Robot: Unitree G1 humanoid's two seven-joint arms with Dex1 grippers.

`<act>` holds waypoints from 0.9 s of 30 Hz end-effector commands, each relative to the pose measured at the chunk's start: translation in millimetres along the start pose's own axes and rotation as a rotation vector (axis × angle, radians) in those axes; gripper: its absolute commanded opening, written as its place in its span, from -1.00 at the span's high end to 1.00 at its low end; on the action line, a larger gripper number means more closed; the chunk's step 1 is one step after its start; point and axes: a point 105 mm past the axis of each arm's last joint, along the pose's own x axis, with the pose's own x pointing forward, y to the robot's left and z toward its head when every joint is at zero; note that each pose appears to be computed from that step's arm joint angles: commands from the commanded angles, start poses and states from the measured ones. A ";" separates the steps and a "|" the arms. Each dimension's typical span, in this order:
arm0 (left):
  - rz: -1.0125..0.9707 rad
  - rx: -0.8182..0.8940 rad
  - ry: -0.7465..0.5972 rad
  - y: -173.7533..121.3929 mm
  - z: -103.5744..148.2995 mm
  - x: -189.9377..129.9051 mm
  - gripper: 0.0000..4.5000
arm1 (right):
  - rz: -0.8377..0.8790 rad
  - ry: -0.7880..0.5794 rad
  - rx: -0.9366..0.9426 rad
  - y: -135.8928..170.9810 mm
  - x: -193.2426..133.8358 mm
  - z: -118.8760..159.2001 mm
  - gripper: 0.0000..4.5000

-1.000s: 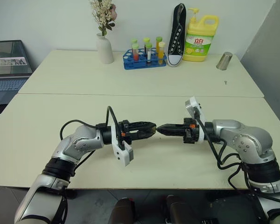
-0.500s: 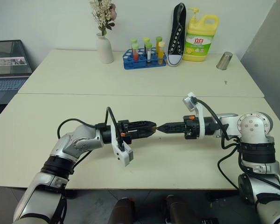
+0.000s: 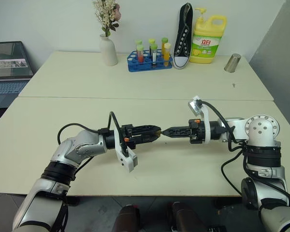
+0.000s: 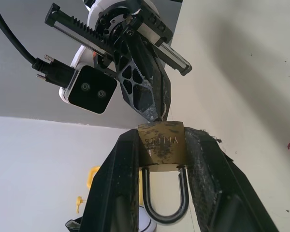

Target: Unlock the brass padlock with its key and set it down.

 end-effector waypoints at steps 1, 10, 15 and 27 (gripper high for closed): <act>0.014 0.010 -0.011 4.8 1.4 0.9 0.57 | 0.018 -0.021 -0.113 14.4 0.6 7.8 1.00; 0.036 -0.017 0.011 6.9 -1.0 -0.4 0.57 | -0.059 -0.097 -0.324 11.8 -11.6 2.7 -0.04; 0.042 -0.021 0.010 10.0 -1.1 -0.1 0.57 | -0.163 -0.089 -0.590 4.9 -17.5 -5.4 -0.84; 0.039 -0.014 -0.027 13.8 0.0 7.4 0.57 | -0.071 -0.169 -0.506 11.6 8.4 3.4 -0.85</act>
